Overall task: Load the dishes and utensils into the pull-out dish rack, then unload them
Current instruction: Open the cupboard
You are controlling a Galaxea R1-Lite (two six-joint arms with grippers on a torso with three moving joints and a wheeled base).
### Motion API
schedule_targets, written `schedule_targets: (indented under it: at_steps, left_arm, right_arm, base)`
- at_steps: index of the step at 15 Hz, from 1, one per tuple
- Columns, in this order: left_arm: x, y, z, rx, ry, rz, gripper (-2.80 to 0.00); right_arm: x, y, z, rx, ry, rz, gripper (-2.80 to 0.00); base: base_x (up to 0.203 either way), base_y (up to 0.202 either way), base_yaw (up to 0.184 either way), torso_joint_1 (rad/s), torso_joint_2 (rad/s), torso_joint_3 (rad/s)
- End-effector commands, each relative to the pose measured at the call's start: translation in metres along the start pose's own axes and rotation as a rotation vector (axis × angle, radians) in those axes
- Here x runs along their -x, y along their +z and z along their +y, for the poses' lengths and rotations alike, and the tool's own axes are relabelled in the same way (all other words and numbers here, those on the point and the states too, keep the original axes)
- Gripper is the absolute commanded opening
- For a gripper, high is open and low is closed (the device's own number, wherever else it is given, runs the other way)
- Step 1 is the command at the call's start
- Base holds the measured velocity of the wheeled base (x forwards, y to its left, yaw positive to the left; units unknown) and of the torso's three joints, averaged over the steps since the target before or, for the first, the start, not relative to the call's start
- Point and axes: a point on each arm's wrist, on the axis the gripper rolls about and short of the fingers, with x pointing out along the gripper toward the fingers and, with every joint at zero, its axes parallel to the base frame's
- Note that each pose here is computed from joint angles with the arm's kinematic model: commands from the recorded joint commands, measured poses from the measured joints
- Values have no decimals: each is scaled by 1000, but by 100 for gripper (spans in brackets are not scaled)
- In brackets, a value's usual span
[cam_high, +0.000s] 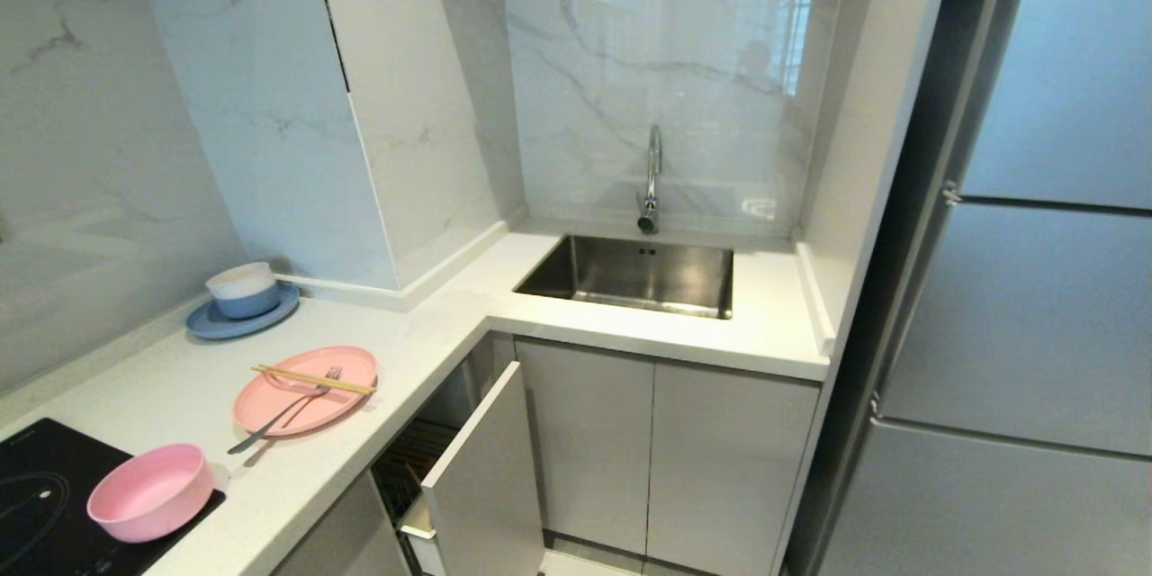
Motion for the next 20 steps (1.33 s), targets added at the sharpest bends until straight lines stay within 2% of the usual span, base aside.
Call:
schedule_targets:
  at_steps: [1, 18, 20]
  left_arm:
    - [0, 0, 0, 0, 0, 1, -280]
    - [0, 0, 0, 0, 0, 1, -280]
    - [0, 0, 0, 0, 0, 1, -280]
  right_arm:
    - [0, 0, 0, 0, 0, 3, -280]
    - [0, 0, 0, 0, 0, 1, -280]
    - [0, 0, 0, -2, 0, 2, -280]
  base:
    - [0, 0, 0, 0, 0, 0]
    - [0, 0, 0, -1, 2, 1]
    - [0, 0, 0, -122, 288, 133]
